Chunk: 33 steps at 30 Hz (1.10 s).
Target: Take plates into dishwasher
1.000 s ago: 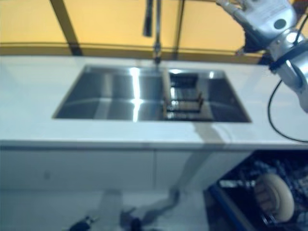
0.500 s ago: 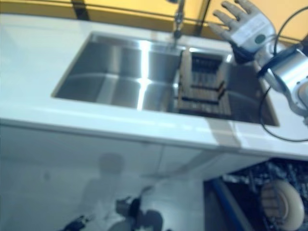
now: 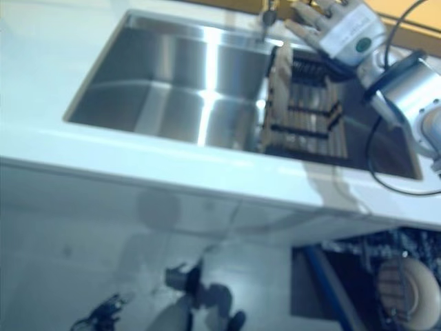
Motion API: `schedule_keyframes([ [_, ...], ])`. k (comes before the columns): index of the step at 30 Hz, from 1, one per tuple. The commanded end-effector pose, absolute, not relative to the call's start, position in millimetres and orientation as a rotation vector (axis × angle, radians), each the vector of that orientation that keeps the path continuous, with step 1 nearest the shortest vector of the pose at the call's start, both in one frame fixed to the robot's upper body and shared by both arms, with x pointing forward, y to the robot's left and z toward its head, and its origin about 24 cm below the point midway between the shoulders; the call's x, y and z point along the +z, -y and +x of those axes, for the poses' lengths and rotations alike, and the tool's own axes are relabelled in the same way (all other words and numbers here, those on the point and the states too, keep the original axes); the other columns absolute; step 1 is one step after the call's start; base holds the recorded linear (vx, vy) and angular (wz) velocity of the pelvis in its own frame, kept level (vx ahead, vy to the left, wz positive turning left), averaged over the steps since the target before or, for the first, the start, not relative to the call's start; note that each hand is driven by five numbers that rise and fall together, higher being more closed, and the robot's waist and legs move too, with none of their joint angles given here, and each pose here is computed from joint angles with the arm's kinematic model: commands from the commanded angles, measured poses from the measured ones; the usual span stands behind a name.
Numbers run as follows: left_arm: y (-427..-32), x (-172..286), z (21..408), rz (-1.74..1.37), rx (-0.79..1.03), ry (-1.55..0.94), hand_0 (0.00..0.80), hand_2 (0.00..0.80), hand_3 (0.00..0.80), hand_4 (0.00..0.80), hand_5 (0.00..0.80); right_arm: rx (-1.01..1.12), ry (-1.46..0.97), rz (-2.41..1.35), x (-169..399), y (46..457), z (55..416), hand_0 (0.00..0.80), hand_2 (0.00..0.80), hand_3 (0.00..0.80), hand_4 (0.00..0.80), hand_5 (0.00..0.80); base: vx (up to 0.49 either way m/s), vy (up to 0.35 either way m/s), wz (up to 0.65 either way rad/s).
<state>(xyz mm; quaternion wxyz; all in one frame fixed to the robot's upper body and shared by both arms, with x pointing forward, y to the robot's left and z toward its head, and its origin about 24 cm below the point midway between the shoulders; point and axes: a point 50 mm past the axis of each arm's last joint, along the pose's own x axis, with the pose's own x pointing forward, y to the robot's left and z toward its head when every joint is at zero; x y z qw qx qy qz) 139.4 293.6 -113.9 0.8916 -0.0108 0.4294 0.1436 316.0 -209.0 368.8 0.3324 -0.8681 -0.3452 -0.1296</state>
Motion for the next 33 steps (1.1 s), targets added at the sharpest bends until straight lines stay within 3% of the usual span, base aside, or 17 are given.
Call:
schedule_keyframes([
  [1,-302.7,-112.6,129.5,-0.024,0.325,-0.882,0.0,0.0,0.0,0.0,0.0,-0.476,0.987,-2.276,399.1,201.8,302.2,0.0,0.0,0.0,0.0,0.0,0.0,0.0,0.0],
  [33,-311.5,-102.0,133.7,-0.148,0.415,-0.763,0.0,0.0,0.0,0.0,0.0,-0.423,0.973,-2.309,405.4,185.3,314.9,0.0,0.0,0.0,0.0,0.0,0.002,0.003,0.01],
])
